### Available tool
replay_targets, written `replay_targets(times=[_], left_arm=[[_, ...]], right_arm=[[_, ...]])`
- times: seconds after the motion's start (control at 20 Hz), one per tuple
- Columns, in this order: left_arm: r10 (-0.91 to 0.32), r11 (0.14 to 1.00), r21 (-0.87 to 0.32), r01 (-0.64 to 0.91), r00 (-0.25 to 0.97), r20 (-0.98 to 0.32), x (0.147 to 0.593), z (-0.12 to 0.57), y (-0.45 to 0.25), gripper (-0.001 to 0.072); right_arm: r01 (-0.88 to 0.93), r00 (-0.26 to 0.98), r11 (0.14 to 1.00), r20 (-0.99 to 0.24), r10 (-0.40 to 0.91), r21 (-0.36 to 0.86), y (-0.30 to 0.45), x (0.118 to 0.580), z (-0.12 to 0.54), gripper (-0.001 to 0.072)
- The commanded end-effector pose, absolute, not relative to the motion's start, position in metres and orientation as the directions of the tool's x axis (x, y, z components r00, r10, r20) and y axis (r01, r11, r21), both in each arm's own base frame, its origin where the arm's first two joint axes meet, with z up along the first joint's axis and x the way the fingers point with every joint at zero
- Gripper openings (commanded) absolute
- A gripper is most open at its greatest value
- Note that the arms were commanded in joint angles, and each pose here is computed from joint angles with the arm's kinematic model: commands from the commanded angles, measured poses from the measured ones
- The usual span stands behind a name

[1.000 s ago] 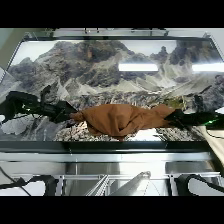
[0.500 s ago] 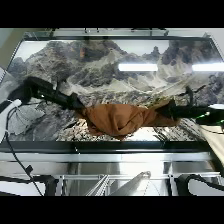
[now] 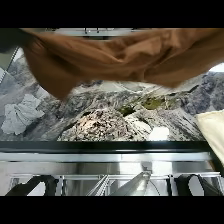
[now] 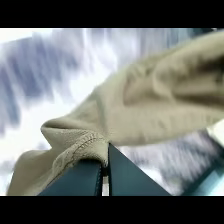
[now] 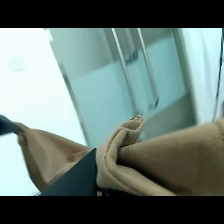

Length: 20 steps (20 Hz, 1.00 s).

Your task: Fold the shirts.

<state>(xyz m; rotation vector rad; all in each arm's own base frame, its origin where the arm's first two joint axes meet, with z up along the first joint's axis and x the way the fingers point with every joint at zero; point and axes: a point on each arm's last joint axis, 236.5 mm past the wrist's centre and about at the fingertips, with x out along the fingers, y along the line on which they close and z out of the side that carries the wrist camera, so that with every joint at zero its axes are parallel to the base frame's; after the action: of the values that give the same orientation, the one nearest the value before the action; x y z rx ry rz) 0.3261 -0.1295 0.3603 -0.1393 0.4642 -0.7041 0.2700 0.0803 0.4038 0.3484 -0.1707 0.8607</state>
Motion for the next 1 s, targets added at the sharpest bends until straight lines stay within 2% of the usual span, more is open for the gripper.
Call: replay_targets(times=[0.0, 0.15, 0.25, 0.35, 0.45, 0.6, 0.75, 0.8, 0.9, 0.95], left_arm=[[-0.572, 0.819, -0.08, 0.569, 0.797, -0.194, 0.249, 0.436, -0.124, 0.0028], [-0.521, 0.854, -0.112, 0.509, 0.831, -0.194, 0.231, 0.426, -0.114, 0.0029], [-0.486, 0.874, -0.156, 0.461, 0.844, -0.23, 0.238, 0.403, -0.103, 0.0029], [-0.468, 0.88, -0.242, 0.409, 0.831, -0.3, 0.263, 0.367, -0.087, 0.0029], [-0.491, 0.861, -0.356, 0.362, 0.776, -0.396, 0.298, 0.317, -0.075, 0.0029], [-0.576, 0.804, -0.512, 0.303, 0.613, -0.542, 0.348, 0.218, -0.08, 0.0029], [-0.633, 0.76, -0.626, 0.177, 0.419, -0.651, 0.388, 0.092, -0.104, 0.0036], [-0.636, 0.757, -0.64, 0.129, 0.367, -0.679, 0.398, 0.051, -0.109, 0.0181], [-0.614, 0.765, -0.644, 0.003, 0.306, -0.728, 0.423, -0.029, -0.107, 0.072], [-0.614, 0.762, -0.646, -0.034, 0.278, -0.739, 0.433, -0.054, -0.102, 0.0686]], right_arm=[[-0.734, 0.619, 0.678, 0.382, 0.686, -0.03, 0.117, 0.202, 0.457, 0.0025], [-0.658, 0.656, 0.749, 0.427, 0.622, -0.08, 0.123, 0.185, 0.472, 0.0025], [-0.571, 0.736, 0.818, 0.394, 0.55, -0.076, 0.108, 0.201, 0.465, 0.0025], [-0.534, 0.81, 0.845, 0.303, 0.502, 0.028, 0.083, 0.236, 0.44, 0.0025], [-0.568, 0.82, 0.803, 0.209, 0.533, 0.178, 0.064, 0.273, 0.406, 0.0024], [-0.608, 0.767, 0.679, 0.084, 0.636, 0.412, 0.057, 0.335, 0.332, 0.0025], [-0.514, 0.721, 0.603, -0.073, 0.689, 0.61, 0.063, 0.406, 0.23, 0.0025], [-0.441, 0.719, 0.598, -0.135, 0.682, 0.669, 0.063, 0.433, 0.187, 0.0026], [-0.273, 0.754, 0.645, -0.257, 0.604, 0.714, 0.049, 0.485, 0.099, 0.0026], [-0.188, 0.761, 0.65, -0.31, 0.571, 0.737, 0.038, 0.507, 0.059, 0.0025]])
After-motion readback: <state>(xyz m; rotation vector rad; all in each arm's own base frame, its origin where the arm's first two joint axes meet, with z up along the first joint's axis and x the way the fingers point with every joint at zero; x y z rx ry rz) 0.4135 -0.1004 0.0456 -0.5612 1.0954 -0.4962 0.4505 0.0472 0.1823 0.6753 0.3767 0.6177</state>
